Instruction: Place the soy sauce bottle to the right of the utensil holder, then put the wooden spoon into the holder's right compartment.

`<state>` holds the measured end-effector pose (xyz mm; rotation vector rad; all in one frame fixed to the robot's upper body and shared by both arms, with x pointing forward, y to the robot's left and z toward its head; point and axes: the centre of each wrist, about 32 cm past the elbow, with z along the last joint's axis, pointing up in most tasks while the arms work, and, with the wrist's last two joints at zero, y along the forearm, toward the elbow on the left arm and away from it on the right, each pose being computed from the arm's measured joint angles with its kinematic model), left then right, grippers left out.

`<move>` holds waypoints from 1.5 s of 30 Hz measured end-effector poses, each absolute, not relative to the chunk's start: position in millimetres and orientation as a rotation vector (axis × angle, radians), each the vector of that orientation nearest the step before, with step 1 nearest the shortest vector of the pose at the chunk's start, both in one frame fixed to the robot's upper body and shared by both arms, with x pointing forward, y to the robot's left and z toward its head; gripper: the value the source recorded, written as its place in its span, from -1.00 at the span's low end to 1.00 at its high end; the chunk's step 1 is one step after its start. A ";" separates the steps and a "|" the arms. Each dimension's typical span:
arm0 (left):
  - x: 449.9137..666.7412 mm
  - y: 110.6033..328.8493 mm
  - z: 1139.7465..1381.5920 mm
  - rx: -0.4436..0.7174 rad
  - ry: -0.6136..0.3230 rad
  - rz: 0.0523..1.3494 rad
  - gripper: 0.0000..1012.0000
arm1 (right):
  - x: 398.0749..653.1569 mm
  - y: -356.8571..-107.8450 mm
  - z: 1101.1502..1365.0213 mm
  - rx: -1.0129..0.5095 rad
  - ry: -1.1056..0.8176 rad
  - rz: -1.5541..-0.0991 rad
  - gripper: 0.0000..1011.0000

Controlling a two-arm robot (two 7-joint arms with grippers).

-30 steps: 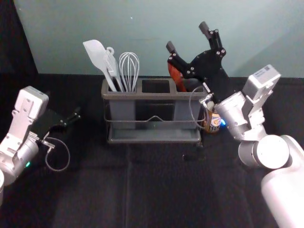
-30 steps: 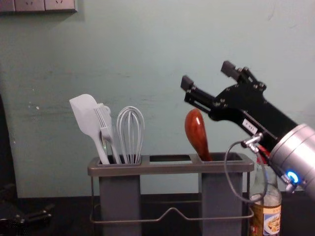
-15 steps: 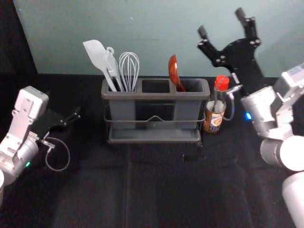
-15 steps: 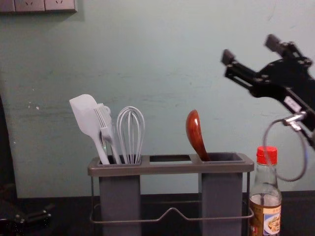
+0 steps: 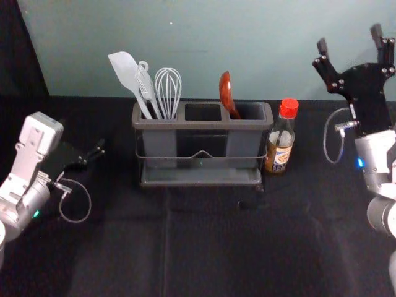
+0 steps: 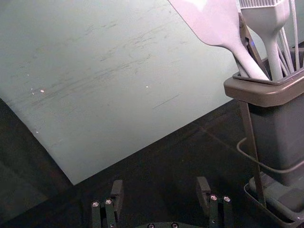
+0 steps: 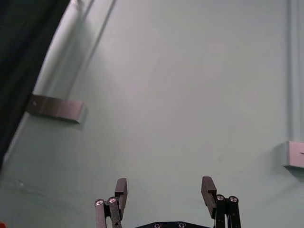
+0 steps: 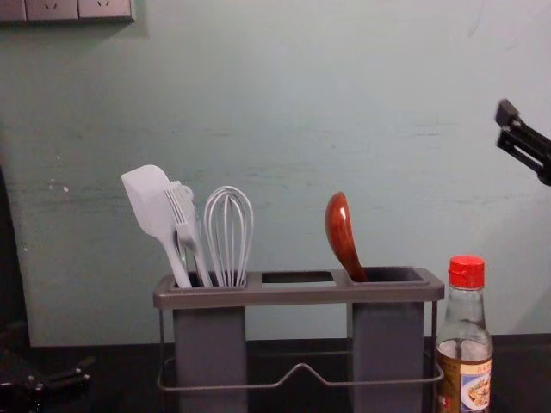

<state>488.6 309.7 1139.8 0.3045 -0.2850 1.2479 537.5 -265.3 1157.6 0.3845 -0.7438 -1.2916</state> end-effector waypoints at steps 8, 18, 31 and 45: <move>488.6 309.6 1139.8 0.304 -0.285 1.248 0.99 | 528.4 -276.0 1140.3 0.276 -0.670 -1.355 0.98; 488.6 309.7 1139.8 0.304 -0.285 1.248 0.99 | 511.3 -281.1 1133.6 0.010 -0.399 -1.431 0.98; 488.6 309.7 1139.8 0.304 -0.285 1.248 0.99 | 507.4 -284.3 1108.4 -0.095 -0.277 -1.432 0.98; 488.6 309.7 1139.8 0.304 -0.285 1.248 0.99 | 507.3 -283.2 1100.0 -0.109 -0.261 -1.434 0.98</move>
